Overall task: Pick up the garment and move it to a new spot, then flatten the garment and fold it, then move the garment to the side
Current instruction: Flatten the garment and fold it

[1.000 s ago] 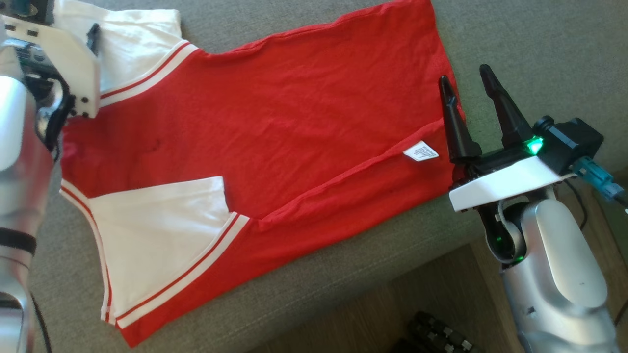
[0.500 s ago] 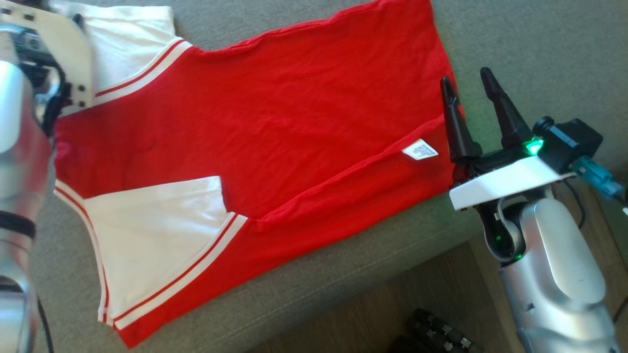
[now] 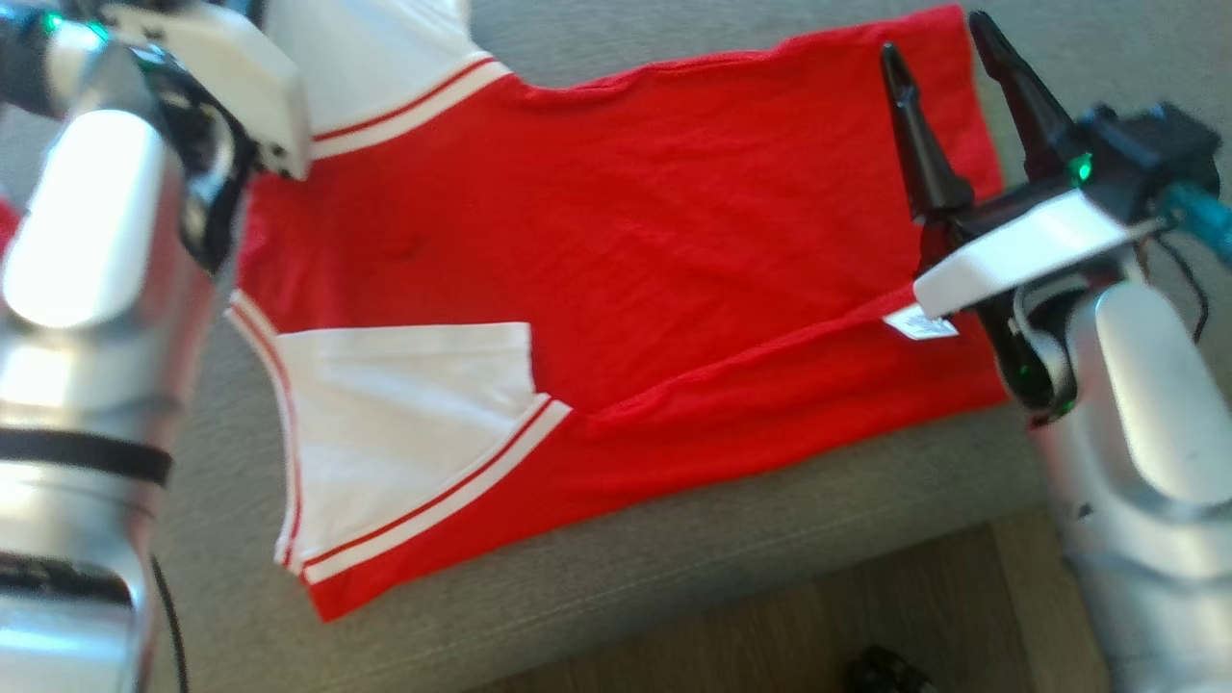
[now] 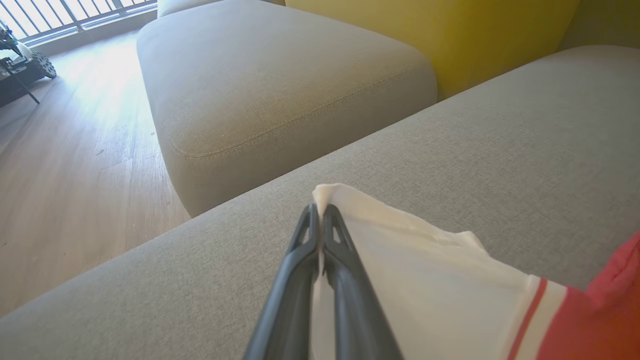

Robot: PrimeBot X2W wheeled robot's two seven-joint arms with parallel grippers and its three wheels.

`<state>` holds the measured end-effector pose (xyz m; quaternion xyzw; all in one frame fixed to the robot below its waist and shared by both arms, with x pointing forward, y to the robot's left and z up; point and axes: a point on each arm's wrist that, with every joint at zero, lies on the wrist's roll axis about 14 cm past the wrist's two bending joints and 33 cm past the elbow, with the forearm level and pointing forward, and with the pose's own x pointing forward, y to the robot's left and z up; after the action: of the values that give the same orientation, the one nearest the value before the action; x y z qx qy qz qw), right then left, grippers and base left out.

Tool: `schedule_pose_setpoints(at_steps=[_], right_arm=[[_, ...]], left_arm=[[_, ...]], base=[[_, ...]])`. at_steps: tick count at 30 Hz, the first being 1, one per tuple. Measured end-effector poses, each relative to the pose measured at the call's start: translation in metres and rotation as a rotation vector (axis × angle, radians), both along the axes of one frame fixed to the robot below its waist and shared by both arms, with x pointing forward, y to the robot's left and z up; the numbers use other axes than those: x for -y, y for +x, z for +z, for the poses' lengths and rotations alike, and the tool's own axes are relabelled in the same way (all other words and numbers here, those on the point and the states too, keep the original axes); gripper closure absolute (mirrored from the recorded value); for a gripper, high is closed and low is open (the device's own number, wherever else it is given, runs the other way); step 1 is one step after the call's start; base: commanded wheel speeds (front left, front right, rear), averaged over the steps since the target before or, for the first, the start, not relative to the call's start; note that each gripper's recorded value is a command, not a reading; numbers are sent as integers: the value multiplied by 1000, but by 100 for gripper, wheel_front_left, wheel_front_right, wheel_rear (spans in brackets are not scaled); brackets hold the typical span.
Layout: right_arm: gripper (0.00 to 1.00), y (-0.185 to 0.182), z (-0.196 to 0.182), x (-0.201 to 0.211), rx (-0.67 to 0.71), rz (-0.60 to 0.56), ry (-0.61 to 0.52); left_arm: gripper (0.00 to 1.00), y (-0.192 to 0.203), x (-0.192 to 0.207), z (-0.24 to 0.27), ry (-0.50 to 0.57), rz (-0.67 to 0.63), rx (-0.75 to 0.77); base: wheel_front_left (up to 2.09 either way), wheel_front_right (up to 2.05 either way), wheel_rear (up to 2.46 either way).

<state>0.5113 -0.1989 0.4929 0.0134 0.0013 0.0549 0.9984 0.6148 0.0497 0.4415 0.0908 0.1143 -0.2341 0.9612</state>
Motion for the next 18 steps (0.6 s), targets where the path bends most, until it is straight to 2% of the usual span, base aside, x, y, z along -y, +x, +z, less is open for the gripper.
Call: schedule_pose_setpoints(at_steps=[4,10,18], right_arm=[[0,15,-12,-2,-82,42,-57],[0,27,-50,26,-252,5,-123],[0,41,-80,43,-371,-33,-163]], left_arm=[[100,-22,-5,2,-57,18,14],[100,-46,-14,7,-60,39,54],[100,-62,-17,5,-80,55,61]], base=[[0,0,0],[0,0,0],[0,0,0]])
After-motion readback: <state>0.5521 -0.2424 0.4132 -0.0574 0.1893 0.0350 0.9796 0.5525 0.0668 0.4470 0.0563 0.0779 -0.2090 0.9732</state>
